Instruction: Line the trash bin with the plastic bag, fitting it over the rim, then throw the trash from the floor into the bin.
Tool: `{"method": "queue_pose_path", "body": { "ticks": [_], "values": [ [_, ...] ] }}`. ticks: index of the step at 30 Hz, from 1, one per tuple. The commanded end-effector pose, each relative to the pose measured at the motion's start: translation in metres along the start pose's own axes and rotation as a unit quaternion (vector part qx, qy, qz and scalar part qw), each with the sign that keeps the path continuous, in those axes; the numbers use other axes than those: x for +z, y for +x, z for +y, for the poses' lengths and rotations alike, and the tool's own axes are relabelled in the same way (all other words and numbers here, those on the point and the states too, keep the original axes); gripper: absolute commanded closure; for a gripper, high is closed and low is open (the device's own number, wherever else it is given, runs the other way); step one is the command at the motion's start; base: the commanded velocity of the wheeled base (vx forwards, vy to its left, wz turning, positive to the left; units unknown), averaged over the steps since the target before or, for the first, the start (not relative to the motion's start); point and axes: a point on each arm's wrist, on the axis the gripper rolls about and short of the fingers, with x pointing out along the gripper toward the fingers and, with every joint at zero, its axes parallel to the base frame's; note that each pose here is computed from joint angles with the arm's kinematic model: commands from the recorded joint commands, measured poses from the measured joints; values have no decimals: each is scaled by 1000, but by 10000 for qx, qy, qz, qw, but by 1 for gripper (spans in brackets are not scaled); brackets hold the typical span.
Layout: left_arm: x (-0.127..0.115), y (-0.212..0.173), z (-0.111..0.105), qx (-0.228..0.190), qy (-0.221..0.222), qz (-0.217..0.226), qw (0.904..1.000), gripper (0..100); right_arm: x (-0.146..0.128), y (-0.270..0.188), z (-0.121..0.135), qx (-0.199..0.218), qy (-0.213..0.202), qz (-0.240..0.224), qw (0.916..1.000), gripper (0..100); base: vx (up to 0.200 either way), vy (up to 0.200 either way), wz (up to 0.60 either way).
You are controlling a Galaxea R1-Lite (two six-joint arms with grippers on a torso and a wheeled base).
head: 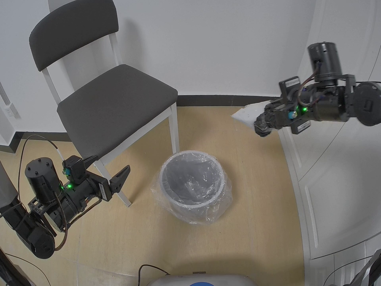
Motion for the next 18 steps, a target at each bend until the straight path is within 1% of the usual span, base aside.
{"method": "queue_pose_path", "body": {
  "ticks": [1,7,13,14,18],
  "values": [
    [-1,8,12,217,-23,-19,9998,0,55,97,32,294,-404,-412,9979,100,0,0,0],
    [-2,10,17,293,-30,-2,9996,0,77,127,34,250,-456,-569,9970,100,0,0,0],
    [-4,12,19,323,-36,30,9995,0,85,141,35,203,-456,-673,9965,100,0,0,0],
    [-5,13,19,330,-46,45,9994,0,94,149,36,184,-415,-769,9960,100,0,0,0],
    [-6,14,21,368,-57,53,9993,0,113,159,46,306,-305,-916,9949,100,0,0,0]
  ]
}}
